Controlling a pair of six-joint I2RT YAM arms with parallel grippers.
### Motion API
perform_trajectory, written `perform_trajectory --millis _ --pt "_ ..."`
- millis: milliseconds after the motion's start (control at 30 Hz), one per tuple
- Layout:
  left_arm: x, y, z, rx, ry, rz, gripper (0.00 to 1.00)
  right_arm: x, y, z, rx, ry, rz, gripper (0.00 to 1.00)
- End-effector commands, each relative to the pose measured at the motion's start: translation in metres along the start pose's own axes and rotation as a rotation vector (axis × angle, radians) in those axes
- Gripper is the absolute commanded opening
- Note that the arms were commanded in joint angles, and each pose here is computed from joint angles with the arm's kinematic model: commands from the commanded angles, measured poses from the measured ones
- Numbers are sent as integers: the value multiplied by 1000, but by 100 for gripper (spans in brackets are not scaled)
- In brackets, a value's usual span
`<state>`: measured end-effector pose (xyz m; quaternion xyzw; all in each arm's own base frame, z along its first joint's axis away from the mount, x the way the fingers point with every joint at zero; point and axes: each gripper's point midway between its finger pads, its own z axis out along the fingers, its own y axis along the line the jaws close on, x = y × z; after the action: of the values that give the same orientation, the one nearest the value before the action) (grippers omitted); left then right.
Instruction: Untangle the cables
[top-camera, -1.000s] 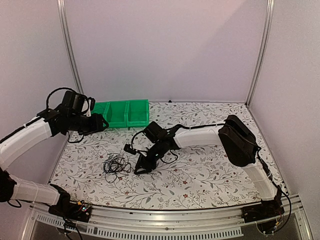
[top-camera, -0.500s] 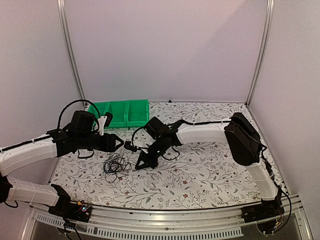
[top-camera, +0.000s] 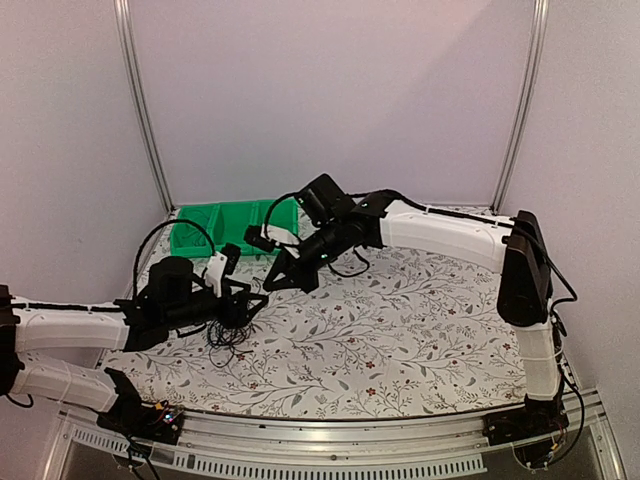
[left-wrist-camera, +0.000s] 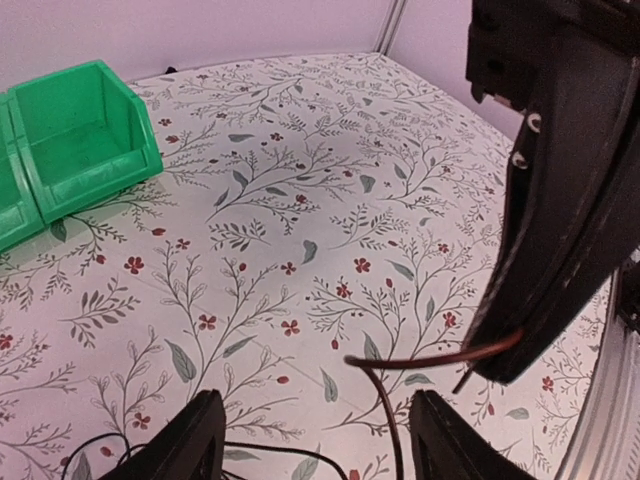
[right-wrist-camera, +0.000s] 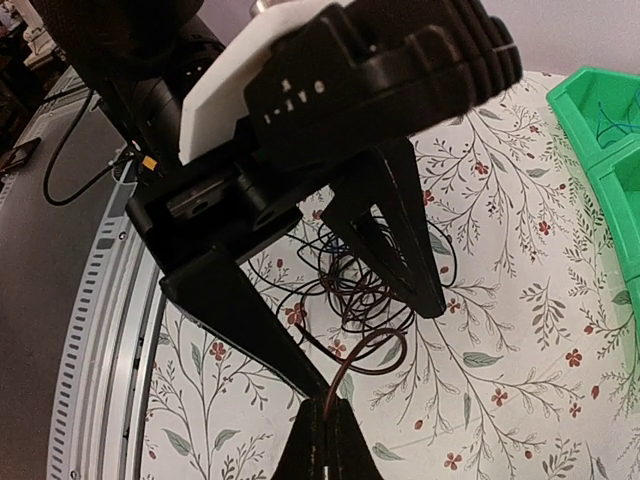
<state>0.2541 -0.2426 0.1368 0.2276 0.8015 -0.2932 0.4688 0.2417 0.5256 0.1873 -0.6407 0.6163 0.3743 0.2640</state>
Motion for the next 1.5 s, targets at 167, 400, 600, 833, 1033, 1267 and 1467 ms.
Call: perform_trajectory --millis 167,400,600,833,1033,1267,1467 --pt "1 0 39 4 -61 78 46 -14 -6 -29 51 37 -26 0" --pt "35 9 68 6 5 76 15 -78 2 -107 154 -105 -130 0" --pt "71 19 85 -10 102 30 17 -152 12 -196 360 -308 -257 0" --pt "102 27 83 -37 178 -3 17 -229 18 -299 650 -540 -403 0" --pt "123 36 76 -68 231 -18 16 -273 36 -370 836 -712 -510 0" --pt "135 39 64 -83 264 -65 17 -297 56 -413 945 -819 -614 0" --pt "117 35 66 -77 239 -66 20 -278 38 -385 938 -713 -615 0"
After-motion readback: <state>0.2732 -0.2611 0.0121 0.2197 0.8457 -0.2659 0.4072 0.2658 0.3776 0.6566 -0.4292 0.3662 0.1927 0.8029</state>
